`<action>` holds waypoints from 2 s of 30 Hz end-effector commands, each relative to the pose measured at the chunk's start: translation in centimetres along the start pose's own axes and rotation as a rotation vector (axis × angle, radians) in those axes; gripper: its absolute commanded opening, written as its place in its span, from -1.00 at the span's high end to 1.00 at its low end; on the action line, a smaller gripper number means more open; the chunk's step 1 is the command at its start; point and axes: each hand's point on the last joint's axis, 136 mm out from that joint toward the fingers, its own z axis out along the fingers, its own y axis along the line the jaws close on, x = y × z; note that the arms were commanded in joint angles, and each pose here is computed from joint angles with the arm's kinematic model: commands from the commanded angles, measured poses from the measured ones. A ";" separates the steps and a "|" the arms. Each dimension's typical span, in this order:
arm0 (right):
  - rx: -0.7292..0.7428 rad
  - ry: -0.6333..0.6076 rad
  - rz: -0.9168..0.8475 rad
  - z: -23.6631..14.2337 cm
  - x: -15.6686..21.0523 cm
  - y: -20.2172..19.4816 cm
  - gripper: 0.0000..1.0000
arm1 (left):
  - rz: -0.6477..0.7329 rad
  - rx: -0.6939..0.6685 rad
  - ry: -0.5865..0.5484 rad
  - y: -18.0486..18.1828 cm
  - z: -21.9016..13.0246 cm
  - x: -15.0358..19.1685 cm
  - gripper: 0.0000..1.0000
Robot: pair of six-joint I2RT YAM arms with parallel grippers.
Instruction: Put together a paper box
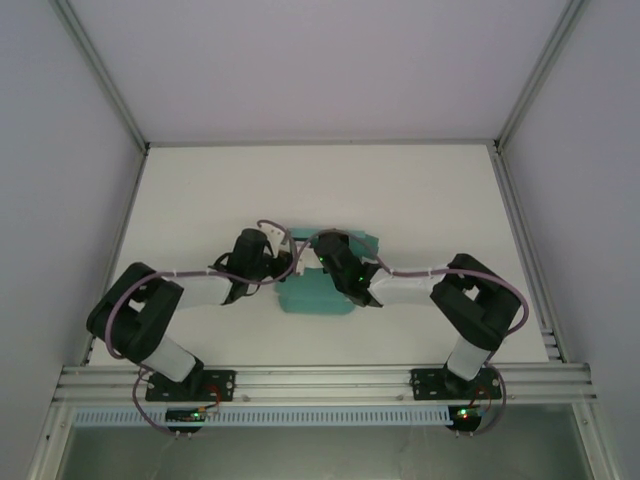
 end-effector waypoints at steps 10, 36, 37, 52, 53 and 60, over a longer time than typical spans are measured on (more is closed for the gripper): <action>-0.222 -0.070 -0.011 -0.5 -0.9 5.1 1.00 | 0.048 -0.141 -0.165 0.0 1.3 -3.9 0.54; -0.195 -0.036 0.419 -0.5 2.9 1.3 0.27 | -0.025 -0.271 -0.161 2.8 3.1 -2.3 1.00; -0.189 -0.038 0.446 -0.8 3.6 0.7 0.23 | -0.002 -0.262 -0.155 2.7 3.0 -2.1 1.00; -0.160 0.013 0.345 0.8 4.9 1.3 0.67 | 0.063 -0.252 -0.056 2.2 3.6 -1.3 1.00; -0.158 0.012 0.331 0.9 4.7 1.4 0.73 | 0.053 -0.265 -0.052 2.4 3.6 -1.2 0.99; -0.162 0.014 0.251 0.7 4.0 2.7 0.99 | -0.093 -0.495 -0.041 6.2 3.4 -0.7 0.81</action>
